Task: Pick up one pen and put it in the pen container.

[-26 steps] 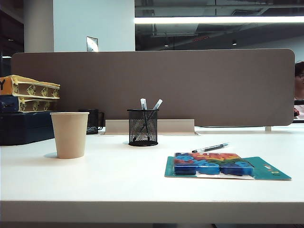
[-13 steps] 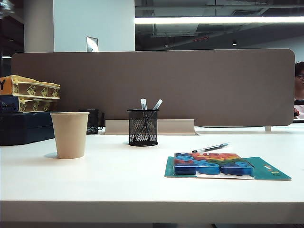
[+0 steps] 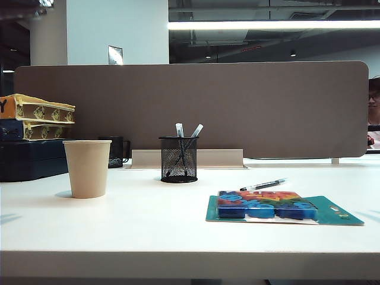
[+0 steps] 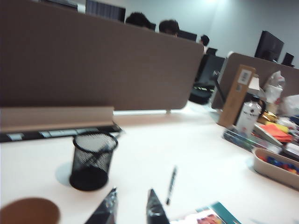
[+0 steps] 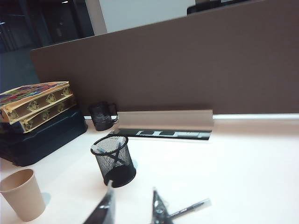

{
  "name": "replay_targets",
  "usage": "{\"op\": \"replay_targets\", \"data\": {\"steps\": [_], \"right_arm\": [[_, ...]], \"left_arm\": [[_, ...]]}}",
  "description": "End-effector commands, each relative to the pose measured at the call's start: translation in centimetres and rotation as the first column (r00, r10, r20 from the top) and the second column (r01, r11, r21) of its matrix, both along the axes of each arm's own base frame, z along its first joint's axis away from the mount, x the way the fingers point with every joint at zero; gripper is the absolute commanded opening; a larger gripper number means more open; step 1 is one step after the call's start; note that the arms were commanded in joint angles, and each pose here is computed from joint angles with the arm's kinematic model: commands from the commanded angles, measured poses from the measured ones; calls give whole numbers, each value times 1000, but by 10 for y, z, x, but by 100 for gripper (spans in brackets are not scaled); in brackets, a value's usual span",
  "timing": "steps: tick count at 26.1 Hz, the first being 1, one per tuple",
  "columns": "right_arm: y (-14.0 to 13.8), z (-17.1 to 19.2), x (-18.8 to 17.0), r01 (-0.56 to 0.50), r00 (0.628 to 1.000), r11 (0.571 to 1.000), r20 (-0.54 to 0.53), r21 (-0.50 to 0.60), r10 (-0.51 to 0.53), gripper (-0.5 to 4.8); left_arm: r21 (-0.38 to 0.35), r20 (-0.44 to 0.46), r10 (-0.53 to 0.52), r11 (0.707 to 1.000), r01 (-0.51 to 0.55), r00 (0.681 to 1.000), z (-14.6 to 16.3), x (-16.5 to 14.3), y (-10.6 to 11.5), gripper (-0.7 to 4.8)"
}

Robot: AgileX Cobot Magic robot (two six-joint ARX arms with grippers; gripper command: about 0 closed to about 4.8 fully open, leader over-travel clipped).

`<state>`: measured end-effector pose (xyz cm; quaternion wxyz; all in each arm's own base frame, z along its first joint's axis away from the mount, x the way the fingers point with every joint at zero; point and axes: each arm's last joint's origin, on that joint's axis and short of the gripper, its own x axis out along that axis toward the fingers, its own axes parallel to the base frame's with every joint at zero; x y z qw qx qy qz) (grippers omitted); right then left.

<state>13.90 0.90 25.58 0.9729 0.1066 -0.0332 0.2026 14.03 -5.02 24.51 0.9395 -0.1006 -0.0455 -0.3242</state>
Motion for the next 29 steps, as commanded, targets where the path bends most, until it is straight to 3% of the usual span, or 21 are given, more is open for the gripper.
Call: {"op": "replay_targets", "data": {"steps": [1, 8, 12, 16, 24, 29], "right_arm": [[0, 1, 3, -10, 1000, 1000, -6, 20, 10, 95], [0, -1, 6, -12, 999, 997, -46, 71, 15, 96], [0, -4, 11, -13, 996, 993, -84, 119, 23, 140], [0, -2, 21, -13, 991, 983, -127, 185, 37, 139], [1, 13, 33, -42, 991, 975, -117, 217, 69, 139], [0, 17, 45, -36, 987, 972, -145, 231, 71, 139]], "left_arm": [[0, -31, -68, 998, 68, 997, -3, 3, -6, 79], [18, -105, -128, 991, 131, 986, -10, 18, -13, 79], [23, -137, -170, 984, 175, 976, -8, 28, -17, 79], [27, -176, -198, 978, 206, 964, -6, 42, -22, 79], [29, -248, -254, 963, 270, 935, -16, 55, -29, 79], [83, -241, -282, 947, 310, 929, -17, 60, -50, 79]]}}
